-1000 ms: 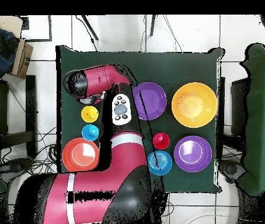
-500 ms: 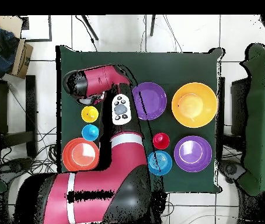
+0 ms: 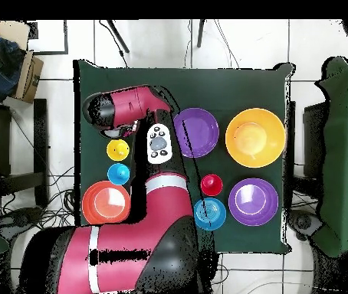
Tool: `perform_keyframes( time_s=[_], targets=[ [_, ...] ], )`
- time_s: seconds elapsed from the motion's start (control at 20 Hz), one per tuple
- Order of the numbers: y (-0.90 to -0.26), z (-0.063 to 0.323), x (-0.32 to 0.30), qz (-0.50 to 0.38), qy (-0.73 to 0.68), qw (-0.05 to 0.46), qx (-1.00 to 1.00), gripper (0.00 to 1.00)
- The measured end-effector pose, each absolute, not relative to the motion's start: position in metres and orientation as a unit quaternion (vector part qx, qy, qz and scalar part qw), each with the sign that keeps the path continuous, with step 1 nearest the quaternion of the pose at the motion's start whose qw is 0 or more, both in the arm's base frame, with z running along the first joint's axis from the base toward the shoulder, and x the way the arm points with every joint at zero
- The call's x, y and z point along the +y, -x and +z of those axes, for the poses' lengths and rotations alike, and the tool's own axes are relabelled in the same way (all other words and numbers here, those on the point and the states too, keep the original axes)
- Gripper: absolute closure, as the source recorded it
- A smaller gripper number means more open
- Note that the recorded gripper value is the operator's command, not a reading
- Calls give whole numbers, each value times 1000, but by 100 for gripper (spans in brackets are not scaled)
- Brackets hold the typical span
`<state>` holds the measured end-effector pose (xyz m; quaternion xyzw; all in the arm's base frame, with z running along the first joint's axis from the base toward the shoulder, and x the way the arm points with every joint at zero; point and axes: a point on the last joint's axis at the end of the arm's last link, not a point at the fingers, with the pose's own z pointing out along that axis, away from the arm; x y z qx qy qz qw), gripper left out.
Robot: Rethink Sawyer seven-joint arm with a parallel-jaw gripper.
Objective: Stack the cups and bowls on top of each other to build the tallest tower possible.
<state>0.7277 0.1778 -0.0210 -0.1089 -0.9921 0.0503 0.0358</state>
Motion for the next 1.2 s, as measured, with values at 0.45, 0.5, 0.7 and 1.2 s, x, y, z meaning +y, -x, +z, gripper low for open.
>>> perform_keyframes(
  time_s=[0.45,0.5,0.7,1.2],
  targets=[
    [-721,-37,178,49,108,40,-992,0],
    [-721,-38,178,49,108,40,-992,0],
    [-718,-45,179,49,108,43,-992,0],
    [-716,-49,179,49,107,46,-992,0]
  ],
)
